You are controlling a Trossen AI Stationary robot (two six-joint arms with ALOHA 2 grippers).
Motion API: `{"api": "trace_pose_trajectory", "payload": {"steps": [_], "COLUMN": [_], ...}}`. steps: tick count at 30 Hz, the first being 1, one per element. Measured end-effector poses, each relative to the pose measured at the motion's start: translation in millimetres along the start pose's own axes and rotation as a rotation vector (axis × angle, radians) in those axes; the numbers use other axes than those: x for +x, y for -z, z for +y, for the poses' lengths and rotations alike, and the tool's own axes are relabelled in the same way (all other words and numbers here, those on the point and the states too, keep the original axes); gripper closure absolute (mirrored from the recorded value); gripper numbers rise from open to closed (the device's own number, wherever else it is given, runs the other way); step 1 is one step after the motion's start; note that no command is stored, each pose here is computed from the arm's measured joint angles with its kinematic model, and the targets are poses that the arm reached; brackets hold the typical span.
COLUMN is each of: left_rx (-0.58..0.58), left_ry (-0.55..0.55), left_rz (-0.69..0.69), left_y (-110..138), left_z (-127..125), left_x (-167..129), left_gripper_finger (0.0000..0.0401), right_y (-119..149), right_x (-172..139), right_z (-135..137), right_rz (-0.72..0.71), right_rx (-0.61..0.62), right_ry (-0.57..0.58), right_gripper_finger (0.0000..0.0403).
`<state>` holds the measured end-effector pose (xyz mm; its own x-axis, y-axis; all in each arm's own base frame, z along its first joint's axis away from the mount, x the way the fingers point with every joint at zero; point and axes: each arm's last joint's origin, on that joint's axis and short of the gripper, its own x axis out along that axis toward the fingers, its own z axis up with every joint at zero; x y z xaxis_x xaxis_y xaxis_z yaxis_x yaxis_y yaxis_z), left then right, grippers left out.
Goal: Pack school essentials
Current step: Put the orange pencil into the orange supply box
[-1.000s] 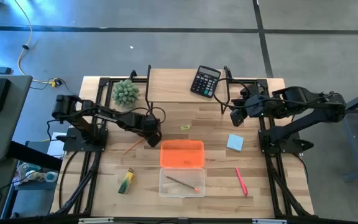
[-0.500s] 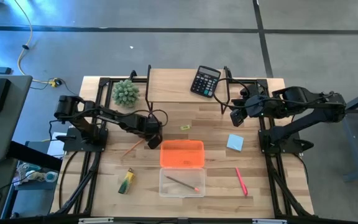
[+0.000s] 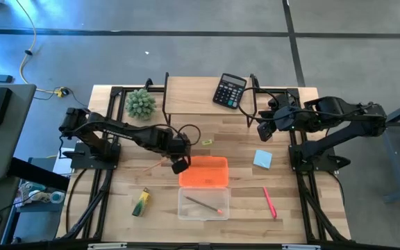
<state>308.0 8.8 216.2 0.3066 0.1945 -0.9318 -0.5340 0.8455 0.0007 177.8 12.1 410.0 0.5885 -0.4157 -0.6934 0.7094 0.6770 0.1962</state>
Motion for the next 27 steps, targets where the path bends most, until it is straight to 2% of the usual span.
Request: {"api": "trace_pose_trajectory", "payload": {"steps": [3, 6, 12, 19, 21, 27], "left_rx": [0.056, 0.16, 0.327, 0.593, 0.622, 0.722], "left_ry": [0.046, 0.098, 0.208, 0.426, 0.472, 0.518], "left_rz": [-0.059, -0.138, -0.338, -0.573, -0.635, -0.728], "left_y": [-9.7, -18.0, -30.1, -28.4, -25.8, -15.6], "left_z": [-13.0, -27.2, -56.8, -94.9, -104.9, -131.5], "left_x": [-16.0, -31.6, -58.9, -82.0, -88.7, -90.6], "left_gripper_finger": [0.0386, 0.0385, 0.0385, 0.0385, 0.0385, 0.0385], "right_y": [-0.3, -0.4, -0.7, -0.5, -0.4, 0.4], "right_x": [0.0, 0.0, 0.0, 0.0, 0.3, 2.3], "right_z": [0.4, 0.6, 0.4, 0.5, 0.8, 3.1], "right_rz": [-0.002, -0.002, -0.011, -0.005, -0.003, 0.027], "right_rx": [0.011, 0.02, 0.053, 0.134, 0.144, 0.238], "right_ry": [-0.004, -0.007, 0.0, -0.004, -0.005, -0.018], "right_gripper_finger": [0.0286, 0.0286, 0.0286, 0.0286, 0.0286, 0.0286]}}
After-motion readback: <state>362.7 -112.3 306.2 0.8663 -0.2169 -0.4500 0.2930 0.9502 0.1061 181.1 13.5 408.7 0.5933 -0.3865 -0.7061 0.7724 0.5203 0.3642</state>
